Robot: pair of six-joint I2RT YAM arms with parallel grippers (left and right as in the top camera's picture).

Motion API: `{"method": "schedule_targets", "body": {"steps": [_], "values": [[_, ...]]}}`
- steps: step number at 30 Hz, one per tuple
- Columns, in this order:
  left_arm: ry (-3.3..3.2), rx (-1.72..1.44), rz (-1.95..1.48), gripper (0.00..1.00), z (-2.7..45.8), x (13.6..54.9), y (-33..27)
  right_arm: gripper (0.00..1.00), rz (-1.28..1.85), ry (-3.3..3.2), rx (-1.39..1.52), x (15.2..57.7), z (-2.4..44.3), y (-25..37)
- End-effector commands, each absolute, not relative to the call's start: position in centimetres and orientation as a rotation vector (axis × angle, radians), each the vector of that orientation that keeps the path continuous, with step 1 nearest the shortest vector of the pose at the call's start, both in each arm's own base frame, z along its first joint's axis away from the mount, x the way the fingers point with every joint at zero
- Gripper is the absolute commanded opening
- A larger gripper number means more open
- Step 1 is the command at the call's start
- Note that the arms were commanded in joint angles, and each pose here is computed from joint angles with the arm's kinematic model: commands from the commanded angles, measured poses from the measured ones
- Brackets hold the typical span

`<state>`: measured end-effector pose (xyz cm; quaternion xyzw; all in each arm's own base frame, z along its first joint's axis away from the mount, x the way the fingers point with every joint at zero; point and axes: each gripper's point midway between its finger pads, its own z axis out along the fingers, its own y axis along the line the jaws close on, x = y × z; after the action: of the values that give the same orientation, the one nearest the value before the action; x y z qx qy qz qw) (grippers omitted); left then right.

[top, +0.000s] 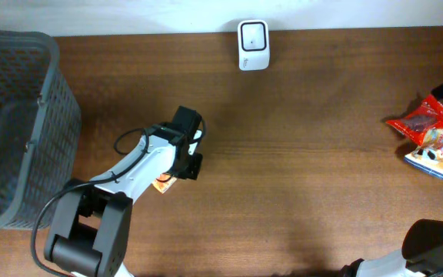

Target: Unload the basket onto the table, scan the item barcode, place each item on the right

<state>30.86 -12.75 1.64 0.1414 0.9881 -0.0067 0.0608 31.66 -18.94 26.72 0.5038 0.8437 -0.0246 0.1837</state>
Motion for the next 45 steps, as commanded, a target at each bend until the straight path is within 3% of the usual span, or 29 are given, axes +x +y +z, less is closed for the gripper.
{"method": "schedule_targets", "body": {"steps": [1,6,8,13,16,20,28,36,41,45], "values": [[2.953,0.438,-0.166,0.0,3.6,32.8,-15.1,0.99,-0.062,2.374,1.423,31.9,26.8,-18.7],[2.824,0.497,-0.577,0.0,7.3,34.4,-20.9,0.98,-0.062,2.375,1.424,31.9,26.8,-18.7],[2.79,0.516,-0.581,0.0,7.5,34.8,-21.6,0.99,-0.062,2.374,1.423,31.9,26.8,-18.7],[2.867,0.259,-0.039,0.07,7.2,37.2,-12.3,0.99,-0.062,2.374,1.424,31.9,26.8,-18.7],[2.923,0.045,0.033,0.0,7.0,37.1,-8.1,0.99,-0.062,2.375,1.424,31.9,26.8,-18.7],[3.013,-0.043,0.042,0.0,5.2,35.2,-6.1,0.99,-0.062,2.374,1.424,31.9,26.8,-18.7],[3.124,0.02,-0.294,0.0,0.5,33.5,-11.1,0.99,-0.062,2.374,1.424,31.9,26.8,-18.7],[2.915,0.165,-1.088,0.0,4.1,34.1,-21.7,0.99,-0.062,2.374,1.423,31.9,26.8,-18.7],[2.733,0.244,-1.154,0.0,5.7,36.1,-28.0,0.99,-0.062,2.374,1.424,31.9,26.8,-18.7],[2.719,0.368,-1.067,0.0,7.2,36.4,-28.5,0.99,-0.062,2.375,1.424,31.9,26.8,-18.7]]}}
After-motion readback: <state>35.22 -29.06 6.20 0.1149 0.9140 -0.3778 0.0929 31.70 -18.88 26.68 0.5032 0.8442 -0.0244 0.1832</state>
